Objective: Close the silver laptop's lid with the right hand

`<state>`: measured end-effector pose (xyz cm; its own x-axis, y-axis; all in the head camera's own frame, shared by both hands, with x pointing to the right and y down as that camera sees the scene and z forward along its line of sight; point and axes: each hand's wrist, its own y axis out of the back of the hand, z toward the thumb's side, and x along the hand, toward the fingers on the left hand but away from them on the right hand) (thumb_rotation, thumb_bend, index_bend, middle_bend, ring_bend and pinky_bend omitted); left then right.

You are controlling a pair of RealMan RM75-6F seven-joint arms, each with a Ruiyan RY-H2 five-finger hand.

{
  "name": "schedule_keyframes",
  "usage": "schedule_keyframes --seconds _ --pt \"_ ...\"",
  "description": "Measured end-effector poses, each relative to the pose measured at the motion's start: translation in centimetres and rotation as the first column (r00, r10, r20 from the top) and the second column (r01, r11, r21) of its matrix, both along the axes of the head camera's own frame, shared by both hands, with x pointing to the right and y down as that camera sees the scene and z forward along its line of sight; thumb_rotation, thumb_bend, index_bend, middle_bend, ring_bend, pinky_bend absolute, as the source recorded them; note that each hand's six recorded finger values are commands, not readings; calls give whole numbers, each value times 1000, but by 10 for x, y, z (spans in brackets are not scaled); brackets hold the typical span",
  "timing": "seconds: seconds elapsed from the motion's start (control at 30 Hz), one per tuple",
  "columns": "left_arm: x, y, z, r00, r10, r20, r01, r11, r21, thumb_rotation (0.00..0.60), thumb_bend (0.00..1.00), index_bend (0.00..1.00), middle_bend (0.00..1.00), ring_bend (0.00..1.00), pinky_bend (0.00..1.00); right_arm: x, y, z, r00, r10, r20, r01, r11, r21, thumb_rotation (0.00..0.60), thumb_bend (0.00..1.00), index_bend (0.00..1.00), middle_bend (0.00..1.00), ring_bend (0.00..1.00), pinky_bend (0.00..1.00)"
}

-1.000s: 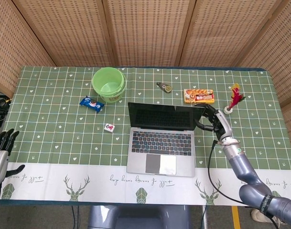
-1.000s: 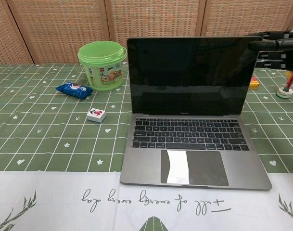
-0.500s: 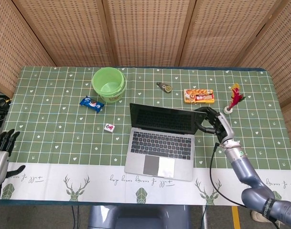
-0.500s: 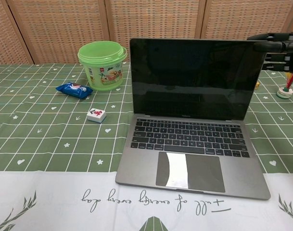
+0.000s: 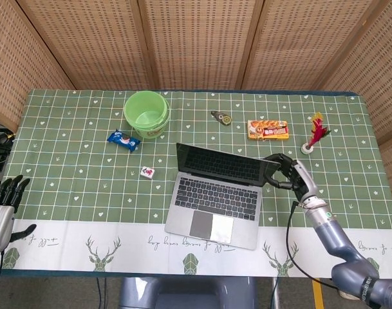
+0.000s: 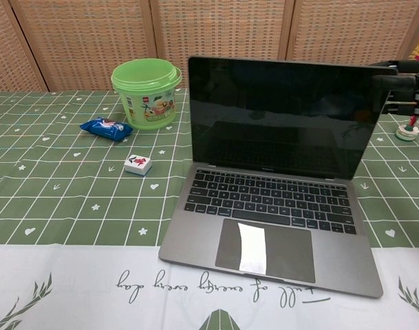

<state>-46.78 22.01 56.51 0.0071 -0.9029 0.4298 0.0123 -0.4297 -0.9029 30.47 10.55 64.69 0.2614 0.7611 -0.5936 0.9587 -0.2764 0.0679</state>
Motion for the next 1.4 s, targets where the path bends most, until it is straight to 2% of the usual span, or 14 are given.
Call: schedule_keyframes --seconds 0.7,1.0,1.4 --pt "5 2 -2 1000 22 -4 -22 1000 3 600 48 0 0 0 0 -6 19 -13 992 -118 51 118 993 8 600 388 460 453 375 328" --pt "5 2 -2 1000 25 -5 -25 1000 1 600 48 0 0 0 0 -20 31 -18 972 -227 68 228 974 -6 600 352 466 456 377 331" --pt "7 3 -1 999 33 -8 -33 999 -5 600 48 0 0 0 0 -25 43 -18 949 -305 75 309 949 -54 571 330 476 463 385 341"
